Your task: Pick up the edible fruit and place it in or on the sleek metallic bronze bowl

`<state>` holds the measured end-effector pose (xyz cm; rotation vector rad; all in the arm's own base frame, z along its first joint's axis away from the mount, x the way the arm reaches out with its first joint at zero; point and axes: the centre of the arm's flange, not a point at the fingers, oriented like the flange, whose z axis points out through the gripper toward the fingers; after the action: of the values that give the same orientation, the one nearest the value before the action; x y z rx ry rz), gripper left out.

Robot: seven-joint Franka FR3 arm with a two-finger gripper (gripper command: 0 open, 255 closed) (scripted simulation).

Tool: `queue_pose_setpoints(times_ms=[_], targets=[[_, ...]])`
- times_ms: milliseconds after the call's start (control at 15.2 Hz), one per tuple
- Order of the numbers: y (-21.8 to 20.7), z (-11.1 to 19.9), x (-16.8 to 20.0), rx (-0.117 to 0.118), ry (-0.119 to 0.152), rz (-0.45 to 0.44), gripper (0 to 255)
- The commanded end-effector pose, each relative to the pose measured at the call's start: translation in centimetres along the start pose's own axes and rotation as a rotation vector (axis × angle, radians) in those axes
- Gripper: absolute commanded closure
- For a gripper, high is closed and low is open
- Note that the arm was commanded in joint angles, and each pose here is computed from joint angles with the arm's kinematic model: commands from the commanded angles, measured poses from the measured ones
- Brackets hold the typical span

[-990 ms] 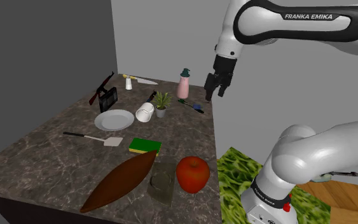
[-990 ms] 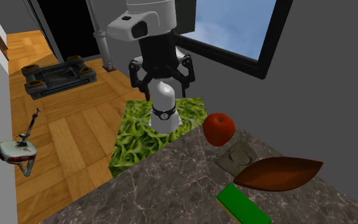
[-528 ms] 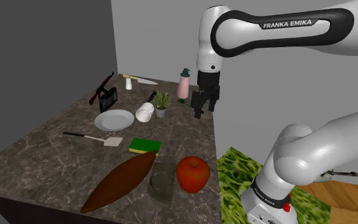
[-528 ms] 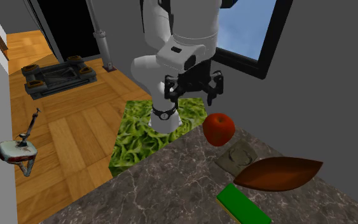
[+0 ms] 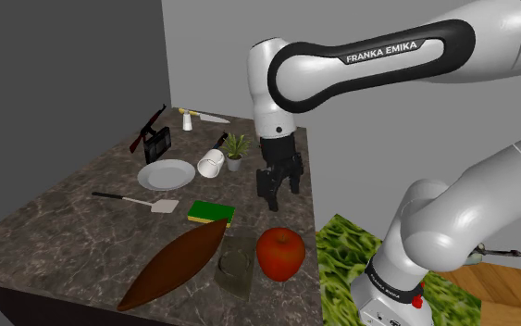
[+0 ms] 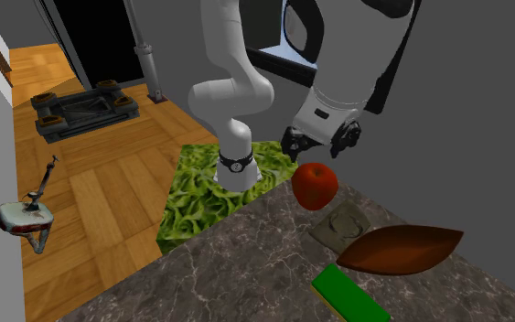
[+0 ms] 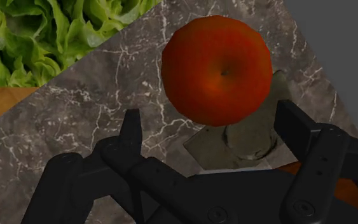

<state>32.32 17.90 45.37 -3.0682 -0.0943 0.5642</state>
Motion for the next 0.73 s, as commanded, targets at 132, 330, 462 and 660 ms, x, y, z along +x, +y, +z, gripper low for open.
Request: queue_pose_setpoints(times_ms=[132,330,462,660], targets=[[-3.2,2.6,0.5,-0.013,-0.066,-0.014,0],[-3.2,4.2,0.4,-0.013,-0.066,-0.014,0],[-3.1,5.2,0.3,-0.013,-0.066,-0.014,0],[-3.1,6.1,0.3,-0.013,-0.066,-0.014,0]])
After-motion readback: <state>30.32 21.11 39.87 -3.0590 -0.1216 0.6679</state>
